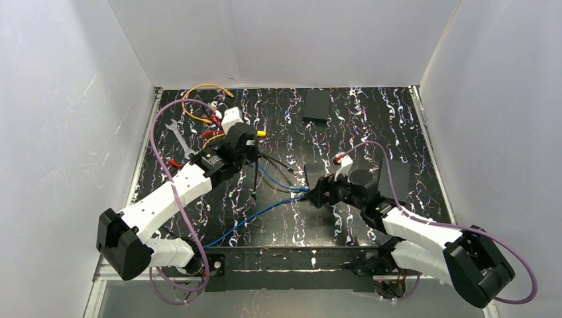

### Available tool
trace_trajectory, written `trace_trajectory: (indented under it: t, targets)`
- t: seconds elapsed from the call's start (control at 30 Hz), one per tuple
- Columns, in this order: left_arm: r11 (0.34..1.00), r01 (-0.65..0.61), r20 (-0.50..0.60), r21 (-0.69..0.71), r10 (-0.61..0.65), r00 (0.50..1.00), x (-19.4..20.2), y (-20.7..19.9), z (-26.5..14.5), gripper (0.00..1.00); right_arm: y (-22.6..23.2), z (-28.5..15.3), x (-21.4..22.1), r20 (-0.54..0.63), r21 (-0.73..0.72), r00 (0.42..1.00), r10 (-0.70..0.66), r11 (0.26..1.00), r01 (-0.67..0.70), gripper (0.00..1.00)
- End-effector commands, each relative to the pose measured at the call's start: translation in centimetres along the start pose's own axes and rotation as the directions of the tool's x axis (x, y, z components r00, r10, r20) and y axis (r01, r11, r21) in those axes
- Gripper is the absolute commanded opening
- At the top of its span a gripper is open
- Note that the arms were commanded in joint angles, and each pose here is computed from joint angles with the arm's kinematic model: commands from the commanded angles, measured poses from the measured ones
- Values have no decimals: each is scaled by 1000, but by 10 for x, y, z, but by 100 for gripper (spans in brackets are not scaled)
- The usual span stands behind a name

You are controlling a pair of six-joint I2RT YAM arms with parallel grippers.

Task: Insert the plug into the switch port
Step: Pick up the connector from the center of the board.

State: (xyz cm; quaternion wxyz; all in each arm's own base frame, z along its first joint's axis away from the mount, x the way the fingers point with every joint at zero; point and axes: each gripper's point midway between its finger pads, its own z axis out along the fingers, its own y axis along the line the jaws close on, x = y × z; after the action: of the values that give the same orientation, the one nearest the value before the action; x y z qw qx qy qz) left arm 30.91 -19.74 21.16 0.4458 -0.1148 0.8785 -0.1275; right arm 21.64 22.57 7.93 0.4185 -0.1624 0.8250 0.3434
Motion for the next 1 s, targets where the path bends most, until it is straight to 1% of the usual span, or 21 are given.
trace_trajectory:
  t: [0.0,0.1,0.2,0.37,0.47,0.67,0.87,0.97]
  targets:
    - [979,202,13,34,-203,979,4,-1,-8,0,43,-2,-37,189,-119,975,-113,983,137,96]
    - [954,295,2,57,-296,955,6,-5,-10,0,70,-2,-45,250,-165,956,-156,966,201,95]
    - [923,378,-14,72,-378,926,7,-9,-12,0,93,3,-45,268,-201,944,-195,946,253,95]
    - [865,489,-50,110,-486,872,12,-17,-15,0,121,13,-39,290,-254,932,-219,921,296,87]
    - [831,546,-59,105,-543,838,16,-13,-16,0,121,19,-37,288,-229,930,-230,926,300,85]
    - [762,634,-86,133,-629,773,23,-14,-17,0,128,22,-34,285,-262,931,-227,916,304,78]
    - [734,666,-78,135,-662,746,22,-10,-18,0,131,22,-21,253,-298,940,-230,905,302,70]
    - [724,678,-69,128,-676,734,22,-7,-19,0,130,22,-16,237,-306,943,-233,903,300,64]
